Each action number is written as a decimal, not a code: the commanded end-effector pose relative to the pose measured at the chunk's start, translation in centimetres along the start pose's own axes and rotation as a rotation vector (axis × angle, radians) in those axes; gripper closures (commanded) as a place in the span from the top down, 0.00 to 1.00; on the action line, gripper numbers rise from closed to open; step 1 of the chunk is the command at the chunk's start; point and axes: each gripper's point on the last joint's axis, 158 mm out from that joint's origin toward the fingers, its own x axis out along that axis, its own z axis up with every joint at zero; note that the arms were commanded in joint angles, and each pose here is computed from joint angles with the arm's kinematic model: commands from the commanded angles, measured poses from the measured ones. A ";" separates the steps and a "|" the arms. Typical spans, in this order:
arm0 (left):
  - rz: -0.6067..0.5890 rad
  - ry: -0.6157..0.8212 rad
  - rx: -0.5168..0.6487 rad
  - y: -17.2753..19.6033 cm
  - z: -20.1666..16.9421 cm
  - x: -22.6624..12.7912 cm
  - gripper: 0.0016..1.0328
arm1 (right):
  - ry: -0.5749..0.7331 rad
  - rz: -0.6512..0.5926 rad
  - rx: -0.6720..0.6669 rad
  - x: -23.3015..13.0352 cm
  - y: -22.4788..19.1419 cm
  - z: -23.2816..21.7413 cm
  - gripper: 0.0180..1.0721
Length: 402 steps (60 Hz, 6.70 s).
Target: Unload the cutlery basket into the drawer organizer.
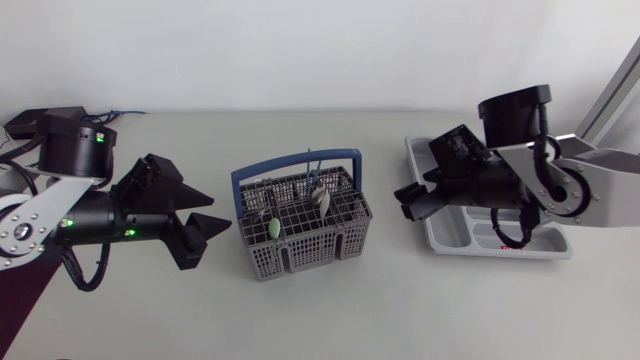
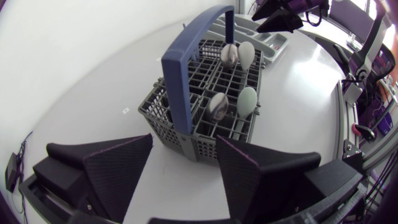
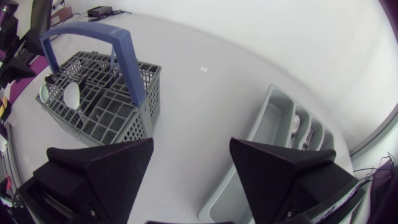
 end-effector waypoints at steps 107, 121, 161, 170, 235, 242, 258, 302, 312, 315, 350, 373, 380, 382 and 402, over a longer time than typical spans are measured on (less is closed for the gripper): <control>0.162 0.116 0.118 4.9 -1.1 4.9 0.89 | 0.106 0.126 -0.022 3.1 7.9 -2.9 0.84; 0.180 0.090 0.116 6.8 1.3 6.6 0.88 | 0.100 0.129 -0.024 3.0 8.5 -2.6 0.84; 0.190 0.071 0.162 2.9 2.2 0.4 0.63 | 0.043 0.076 -0.050 -3.1 6.7 -3.0 0.84; 0.149 0.123 0.156 0.8 2.6 0.7 0.57 | 0.047 0.082 -0.050 -3.5 6.8 -3.7 0.84; 0.283 0.469 0.231 -1.0 4.4 3.5 0.45 | 0.068 0.099 -0.035 -3.3 6.9 -4.4 0.84; 0.316 0.486 0.239 -0.4 4.3 3.8 0.45 | 0.069 0.100 -0.033 -3.4 6.9 -4.4 0.84; 0.338 0.488 0.254 -0.3 4.3 4.7 0.45 | 0.070 0.098 -0.030 -3.5 6.7 -4.4 0.84; 0.412 0.551 0.296 1.0 2.0 7.4 0.36 | 0.072 0.093 -0.022 -3.5 6.3 -4.6 0.86; 0.416 0.552 0.312 0.6 2.0 7.5 0.26 | 0.075 0.091 -0.025 -3.5 6.2 -4.8 0.86; 0.429 0.554 0.319 0.7 2.1 7.4 0.25 | 0.075 0.091 -0.026 -3.5 6.2 -4.8 0.86; 0.489 0.536 0.352 0.8 3.1 6.0 0.18 | 0.069 0.087 -0.022 -3.8 5.8 -5.2 0.86; 0.593 0.489 0.431 0.5 5.6 3.4 0.18 | 0.056 0.090 -0.028 -4.1 5.9 -4.9 0.86; 0.628 0.482 0.465 0.5 6.3 2.5 0.18 | 0.050 0.087 -0.030 -4.5 5.7 -4.8 0.86; 0.635 0.481 0.471 0.5 6.4 2.2 0.18 | 0.048 0.086 -0.032 -4.5 5.7 -4.8 0.86; 0.686 0.433 0.493 1.0 8.1 -0.8 0.18 | 0.037 0.084 -0.036 -5.0 5.6 -4.7 0.86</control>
